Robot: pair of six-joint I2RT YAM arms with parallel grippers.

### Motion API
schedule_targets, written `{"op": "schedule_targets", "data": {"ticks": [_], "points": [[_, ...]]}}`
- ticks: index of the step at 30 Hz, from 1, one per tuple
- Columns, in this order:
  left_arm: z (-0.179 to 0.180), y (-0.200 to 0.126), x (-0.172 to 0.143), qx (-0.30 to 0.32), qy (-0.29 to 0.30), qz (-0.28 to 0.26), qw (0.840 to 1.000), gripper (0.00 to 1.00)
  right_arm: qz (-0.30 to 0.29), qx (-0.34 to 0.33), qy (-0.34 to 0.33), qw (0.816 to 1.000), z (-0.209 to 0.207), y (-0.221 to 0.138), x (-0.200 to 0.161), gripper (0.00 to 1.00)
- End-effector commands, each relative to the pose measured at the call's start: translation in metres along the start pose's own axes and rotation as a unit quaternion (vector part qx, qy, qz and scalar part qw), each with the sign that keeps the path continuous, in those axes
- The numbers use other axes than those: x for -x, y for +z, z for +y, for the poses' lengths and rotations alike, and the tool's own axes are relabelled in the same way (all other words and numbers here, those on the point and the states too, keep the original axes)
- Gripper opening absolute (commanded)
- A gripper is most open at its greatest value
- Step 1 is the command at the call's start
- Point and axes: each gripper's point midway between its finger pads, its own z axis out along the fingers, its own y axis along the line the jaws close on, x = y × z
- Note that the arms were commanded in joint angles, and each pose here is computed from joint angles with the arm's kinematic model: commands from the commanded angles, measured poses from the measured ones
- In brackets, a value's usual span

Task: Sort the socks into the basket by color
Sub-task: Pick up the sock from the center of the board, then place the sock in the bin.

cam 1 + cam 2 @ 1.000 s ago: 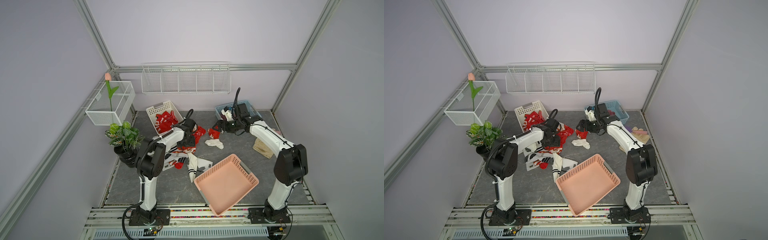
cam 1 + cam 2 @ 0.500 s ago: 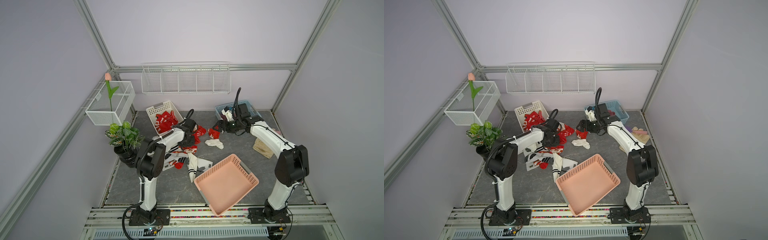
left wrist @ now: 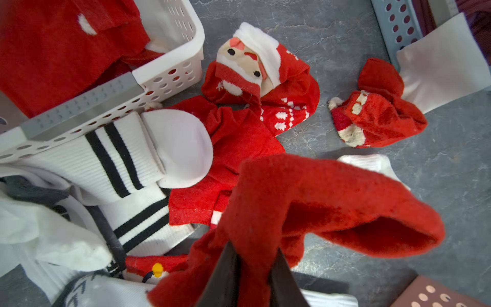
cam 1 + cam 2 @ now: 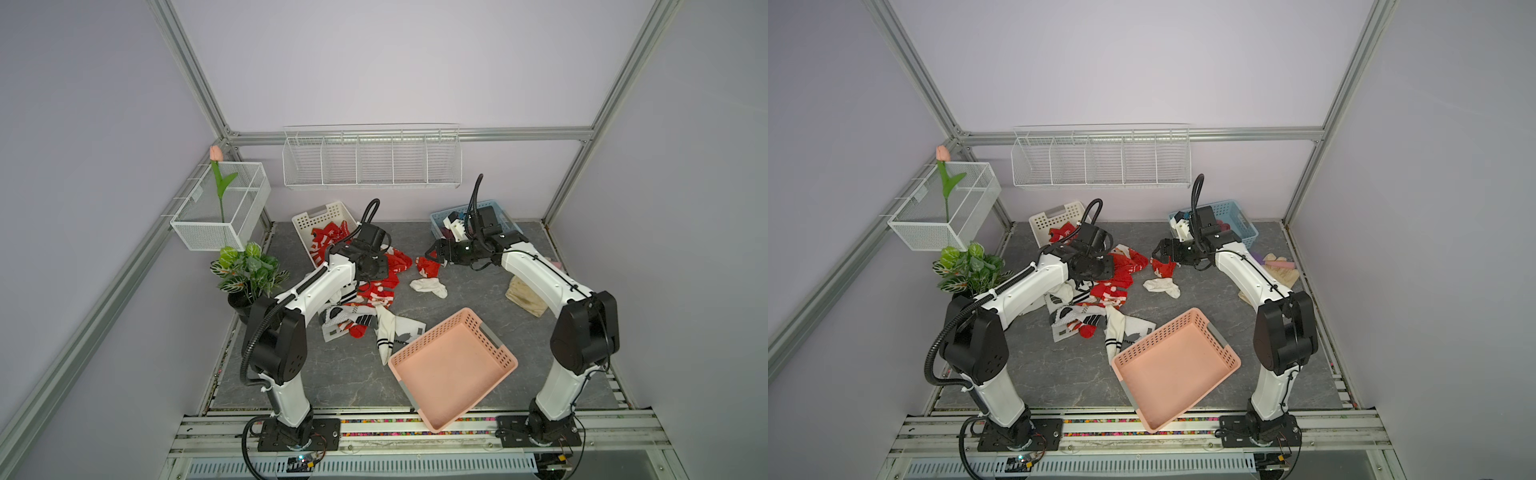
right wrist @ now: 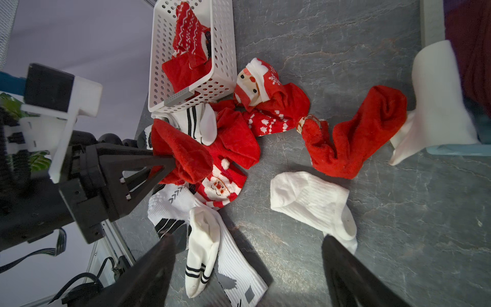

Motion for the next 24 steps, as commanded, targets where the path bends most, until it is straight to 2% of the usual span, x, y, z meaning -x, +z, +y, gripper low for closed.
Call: {"op": "schedule_targets", "data": {"ticks": [1, 6, 15, 24], "points": [[0.007, -0.015, 0.008, 0.003, -0.025, -0.017, 1.0, 0.0, -0.019, 0.014, -0.016, 1.0, 0.014, -0.014, 0.005, 0.89], [0.031, -0.028, 0.027, 0.013, -0.06, -0.041, 0.997, 0.0, -0.035, 0.012, -0.021, 0.999, 0.018, -0.023, 0.009, 0.89], [0.114, -0.034, 0.067, 0.064, -0.139, -0.087, 0.984, 0.0, -0.054, 0.016, -0.029, 0.998, 0.027, -0.035, 0.017, 0.88], [0.185, -0.013, 0.108, 0.096, -0.2, -0.123, 0.967, 0.0, -0.052, 0.021, -0.027, 0.998, 0.028, -0.029, 0.023, 0.89]]}}
